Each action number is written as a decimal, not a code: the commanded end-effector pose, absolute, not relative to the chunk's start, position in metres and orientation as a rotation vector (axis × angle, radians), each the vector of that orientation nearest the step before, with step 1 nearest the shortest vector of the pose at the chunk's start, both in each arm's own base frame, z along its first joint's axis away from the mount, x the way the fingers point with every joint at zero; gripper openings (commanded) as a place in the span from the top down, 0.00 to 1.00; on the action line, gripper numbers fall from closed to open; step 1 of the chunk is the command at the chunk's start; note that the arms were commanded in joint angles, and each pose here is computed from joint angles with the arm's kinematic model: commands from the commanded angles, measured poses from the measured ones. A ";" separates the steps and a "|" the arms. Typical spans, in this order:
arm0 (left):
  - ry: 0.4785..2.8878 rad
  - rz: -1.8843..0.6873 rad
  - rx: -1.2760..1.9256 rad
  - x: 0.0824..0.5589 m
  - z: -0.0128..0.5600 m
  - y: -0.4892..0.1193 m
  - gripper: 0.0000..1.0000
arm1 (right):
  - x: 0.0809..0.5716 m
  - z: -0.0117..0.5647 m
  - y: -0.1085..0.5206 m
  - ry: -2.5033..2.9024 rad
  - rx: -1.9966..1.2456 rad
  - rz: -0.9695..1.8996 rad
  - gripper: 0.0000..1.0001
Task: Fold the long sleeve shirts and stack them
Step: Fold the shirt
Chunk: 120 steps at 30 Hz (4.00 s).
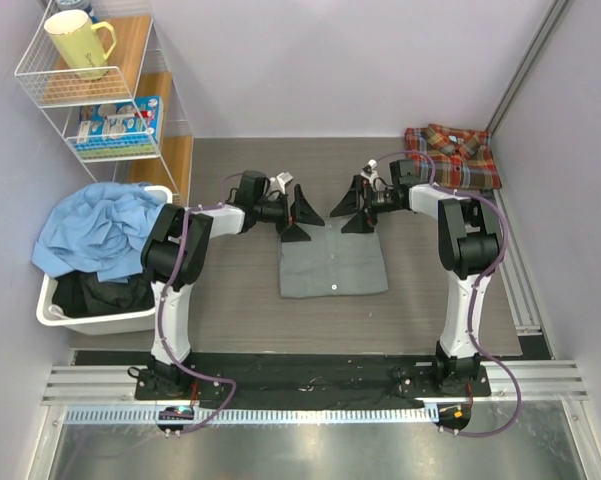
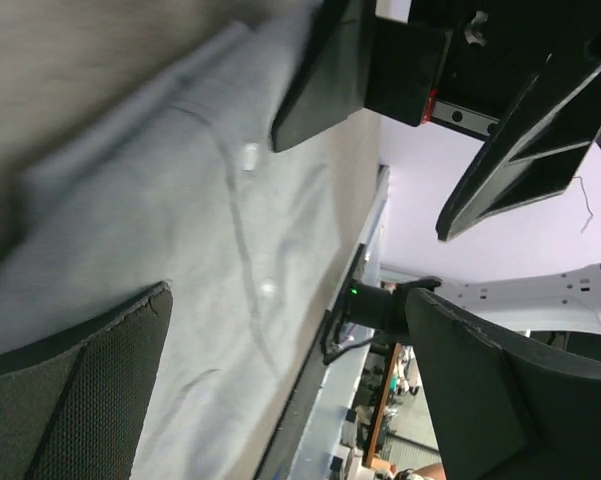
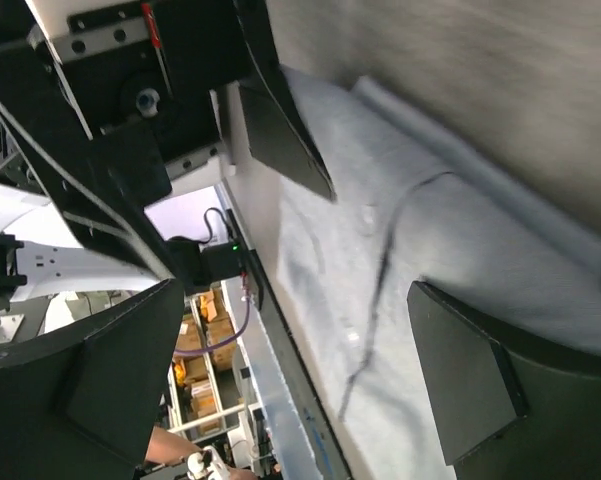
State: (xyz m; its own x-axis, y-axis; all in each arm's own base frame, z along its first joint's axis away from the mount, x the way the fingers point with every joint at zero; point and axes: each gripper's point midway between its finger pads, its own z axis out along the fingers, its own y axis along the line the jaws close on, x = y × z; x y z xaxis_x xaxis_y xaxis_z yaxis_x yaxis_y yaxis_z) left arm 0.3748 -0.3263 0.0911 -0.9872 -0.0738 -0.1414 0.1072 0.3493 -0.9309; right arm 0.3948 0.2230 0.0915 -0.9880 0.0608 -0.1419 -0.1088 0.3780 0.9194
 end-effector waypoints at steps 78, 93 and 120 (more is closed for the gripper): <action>2.496 -1.360 0.051 0.327 0.100 -0.215 0.22 | 0.317 0.049 0.212 1.931 -1.979 0.515 0.01; 2.477 -1.409 -0.148 0.331 0.034 -0.264 0.42 | 0.327 0.076 0.170 2.419 -1.377 0.678 0.00; 2.601 -1.244 -0.040 0.350 0.026 -0.262 1.00 | 0.347 0.047 0.156 2.605 -1.142 0.683 0.00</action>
